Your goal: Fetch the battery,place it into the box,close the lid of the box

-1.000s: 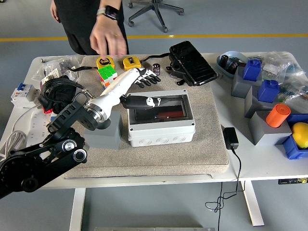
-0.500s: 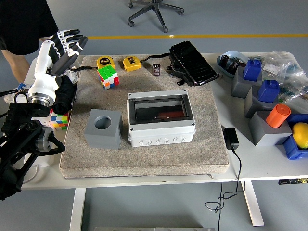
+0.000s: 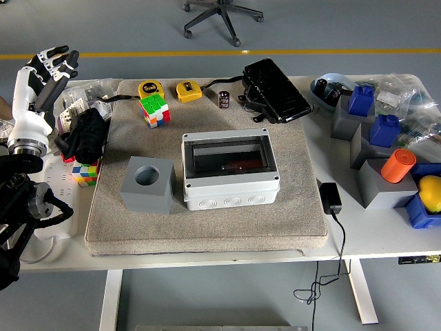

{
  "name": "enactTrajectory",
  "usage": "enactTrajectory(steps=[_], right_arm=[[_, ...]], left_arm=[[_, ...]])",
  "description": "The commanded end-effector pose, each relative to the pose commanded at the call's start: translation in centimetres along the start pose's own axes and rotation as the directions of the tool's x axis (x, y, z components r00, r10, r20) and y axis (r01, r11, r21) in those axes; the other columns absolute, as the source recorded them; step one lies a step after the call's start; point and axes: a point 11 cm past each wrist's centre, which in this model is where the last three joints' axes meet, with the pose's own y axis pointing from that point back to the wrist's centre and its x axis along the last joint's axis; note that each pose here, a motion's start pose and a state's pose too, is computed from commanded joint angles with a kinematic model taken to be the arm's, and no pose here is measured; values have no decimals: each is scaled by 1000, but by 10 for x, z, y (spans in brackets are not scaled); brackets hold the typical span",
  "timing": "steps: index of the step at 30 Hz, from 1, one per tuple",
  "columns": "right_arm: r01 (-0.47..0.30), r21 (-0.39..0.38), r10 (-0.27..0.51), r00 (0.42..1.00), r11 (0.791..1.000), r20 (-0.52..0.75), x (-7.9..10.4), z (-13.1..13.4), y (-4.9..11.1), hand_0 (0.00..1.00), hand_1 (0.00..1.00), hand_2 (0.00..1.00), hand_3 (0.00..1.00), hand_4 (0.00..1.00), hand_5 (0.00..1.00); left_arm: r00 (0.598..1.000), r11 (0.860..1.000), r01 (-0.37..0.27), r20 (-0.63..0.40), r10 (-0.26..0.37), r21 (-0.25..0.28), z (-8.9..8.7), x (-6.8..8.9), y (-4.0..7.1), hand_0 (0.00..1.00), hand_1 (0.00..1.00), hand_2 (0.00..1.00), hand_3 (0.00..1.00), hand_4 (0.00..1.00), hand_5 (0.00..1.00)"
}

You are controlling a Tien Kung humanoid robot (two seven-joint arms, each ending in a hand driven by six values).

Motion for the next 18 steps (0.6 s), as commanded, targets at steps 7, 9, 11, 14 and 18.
enactTrajectory(steps=[7, 9, 11, 14, 18], right_arm=[[3, -6, -3, 1000, 1000, -8, -1, 0, 0, 609, 640, 611, 570, 916, 472], [3, -7, -3, 1000, 1000, -10, -1, 0, 0, 609, 640, 611, 570, 916, 472], [4, -8, -4, 1000, 1000, -13, -1, 0, 0, 609, 640, 611, 570, 916, 472], [3, -7, -4, 1000, 1000, -16, -1, -1, 0, 610, 639, 612, 570, 915, 473], [3, -4, -3, 1000, 1000, -20, 0, -2, 0, 610, 639, 612, 570, 915, 473]], left_arm=[[1000, 1000, 8, -2, -8, -12, 6, 2, -1, 624, 655, 648, 629, 954, 430], [1000, 1000, 15, -3, -15, -13, 7, 1, -1, 624, 655, 648, 629, 954, 430], [1000, 1000, 23, -2, -23, -13, 7, -1, -1, 624, 655, 648, 629, 954, 430], [1000, 1000, 29, -1, -29, -10, 7, -1, 0, 622, 655, 647, 628, 953, 429], [999, 999, 35, 0, -35, -11, 7, -2, 0, 622, 655, 647, 628, 953, 429]])
